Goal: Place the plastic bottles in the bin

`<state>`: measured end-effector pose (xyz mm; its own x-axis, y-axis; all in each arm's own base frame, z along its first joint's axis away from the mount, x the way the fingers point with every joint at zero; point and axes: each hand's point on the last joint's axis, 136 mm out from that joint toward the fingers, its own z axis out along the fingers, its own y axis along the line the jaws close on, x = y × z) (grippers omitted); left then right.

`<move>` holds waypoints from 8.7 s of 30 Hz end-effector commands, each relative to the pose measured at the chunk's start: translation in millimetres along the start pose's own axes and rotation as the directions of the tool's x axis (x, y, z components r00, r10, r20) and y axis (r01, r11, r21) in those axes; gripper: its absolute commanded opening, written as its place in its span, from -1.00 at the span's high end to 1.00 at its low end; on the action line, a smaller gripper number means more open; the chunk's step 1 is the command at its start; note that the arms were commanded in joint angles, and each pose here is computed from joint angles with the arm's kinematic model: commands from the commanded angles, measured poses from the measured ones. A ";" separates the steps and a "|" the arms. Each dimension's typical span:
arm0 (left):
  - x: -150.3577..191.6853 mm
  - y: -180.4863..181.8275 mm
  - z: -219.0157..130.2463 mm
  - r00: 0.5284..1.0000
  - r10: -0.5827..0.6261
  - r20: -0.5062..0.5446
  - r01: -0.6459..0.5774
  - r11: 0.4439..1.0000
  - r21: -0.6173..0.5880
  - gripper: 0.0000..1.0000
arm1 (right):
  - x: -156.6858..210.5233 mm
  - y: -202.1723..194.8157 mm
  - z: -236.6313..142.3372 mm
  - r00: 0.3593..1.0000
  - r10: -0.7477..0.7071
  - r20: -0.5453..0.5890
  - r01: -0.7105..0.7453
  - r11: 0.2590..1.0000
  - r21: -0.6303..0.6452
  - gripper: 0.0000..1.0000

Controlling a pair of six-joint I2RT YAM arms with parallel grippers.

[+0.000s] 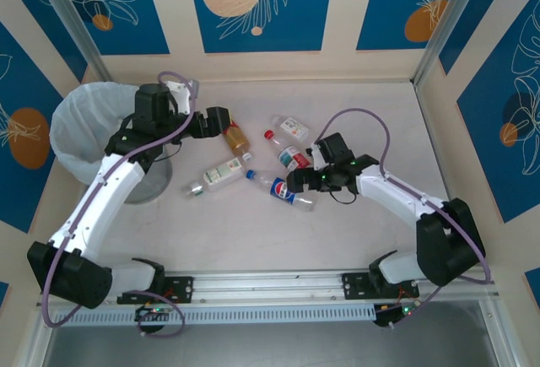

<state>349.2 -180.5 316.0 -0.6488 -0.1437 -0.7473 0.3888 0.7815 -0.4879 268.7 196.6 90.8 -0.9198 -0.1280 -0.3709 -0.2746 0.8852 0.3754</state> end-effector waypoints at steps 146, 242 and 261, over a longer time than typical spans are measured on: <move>53.3 -71.1 79.5 0.995 -0.038 -0.096 0.063 0.959 0.277 -0.16 | -86.0 187.3 -43.7 0.860 -0.085 0.503 0.278 0.906 -0.321 0.18; -112.4 222.9 -222.6 0.937 0.243 0.252 0.198 0.228 -0.953 -0.13 | -95.3 96.9 -79.8 0.801 0.146 0.581 0.052 0.949 -0.311 -0.99; -48.1 271.2 -183.0 0.977 0.126 0.172 0.145 0.201 -0.969 -0.38 | -94.5 94.5 -71.0 0.817 0.153 0.557 0.030 0.952 -0.305 -0.99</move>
<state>368.3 142.8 303.8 -0.5037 -0.1074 -0.8572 -0.6147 0.7417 0.2683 305.4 258.9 210.5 -0.6504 0.2700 -0.7100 -0.3629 0.7107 0.6027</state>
